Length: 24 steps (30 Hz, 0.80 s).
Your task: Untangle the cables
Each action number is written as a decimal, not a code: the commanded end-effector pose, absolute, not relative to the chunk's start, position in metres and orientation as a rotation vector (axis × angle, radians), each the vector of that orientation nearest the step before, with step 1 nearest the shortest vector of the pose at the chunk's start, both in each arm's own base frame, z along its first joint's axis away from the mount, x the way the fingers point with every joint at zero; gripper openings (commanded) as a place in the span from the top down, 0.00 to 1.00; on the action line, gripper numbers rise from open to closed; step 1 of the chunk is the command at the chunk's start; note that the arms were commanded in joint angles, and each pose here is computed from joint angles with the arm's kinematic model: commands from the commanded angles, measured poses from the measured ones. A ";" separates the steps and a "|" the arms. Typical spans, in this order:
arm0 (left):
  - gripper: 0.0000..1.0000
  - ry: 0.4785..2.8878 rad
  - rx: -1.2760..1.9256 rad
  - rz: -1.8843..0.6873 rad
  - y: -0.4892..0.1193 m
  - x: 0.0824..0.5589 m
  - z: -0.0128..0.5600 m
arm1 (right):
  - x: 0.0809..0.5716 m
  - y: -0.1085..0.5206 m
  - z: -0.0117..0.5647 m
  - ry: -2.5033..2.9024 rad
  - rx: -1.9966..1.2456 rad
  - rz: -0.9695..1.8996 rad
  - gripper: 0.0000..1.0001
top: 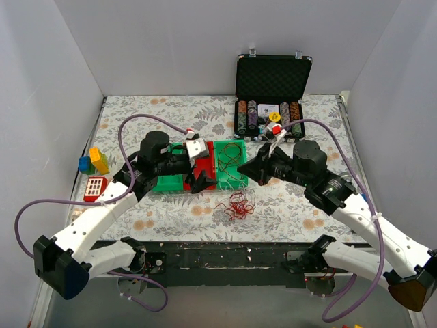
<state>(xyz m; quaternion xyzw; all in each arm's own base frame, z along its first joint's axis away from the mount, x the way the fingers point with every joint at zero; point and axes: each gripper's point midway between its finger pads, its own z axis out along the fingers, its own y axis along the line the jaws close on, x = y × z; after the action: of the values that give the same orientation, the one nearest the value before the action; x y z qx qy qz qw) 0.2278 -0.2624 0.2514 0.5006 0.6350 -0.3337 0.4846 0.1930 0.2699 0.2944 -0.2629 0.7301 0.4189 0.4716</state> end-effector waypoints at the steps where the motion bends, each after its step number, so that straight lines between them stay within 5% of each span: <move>1: 0.02 1.436 1.302 -0.973 -0.274 0.200 0.271 | 0.167 0.294 0.328 1.648 -0.747 1.231 0.99; 6: 0.02 1.378 1.399 -1.179 -0.280 0.165 0.264 | 0.158 0.310 0.361 1.538 -0.767 1.329 0.99; 19: 0.02 1.342 1.325 -1.231 -0.297 0.168 0.272 | 0.134 0.344 0.400 1.391 -0.776 1.507 0.99; 22: 0.17 1.362 1.297 -1.210 -0.297 0.174 0.270 | 0.135 0.346 0.400 1.391 -0.766 1.498 0.99; 24: 0.37 1.389 1.273 -1.199 -0.297 0.177 0.267 | 0.137 0.344 0.397 1.403 -0.751 1.478 0.99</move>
<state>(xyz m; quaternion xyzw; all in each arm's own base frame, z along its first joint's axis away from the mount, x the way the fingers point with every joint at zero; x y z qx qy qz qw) 0.1716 -0.2958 0.2630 0.5280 0.5535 -0.4867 0.4218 0.1381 0.3465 0.3554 -0.3146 0.6157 0.5857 0.4229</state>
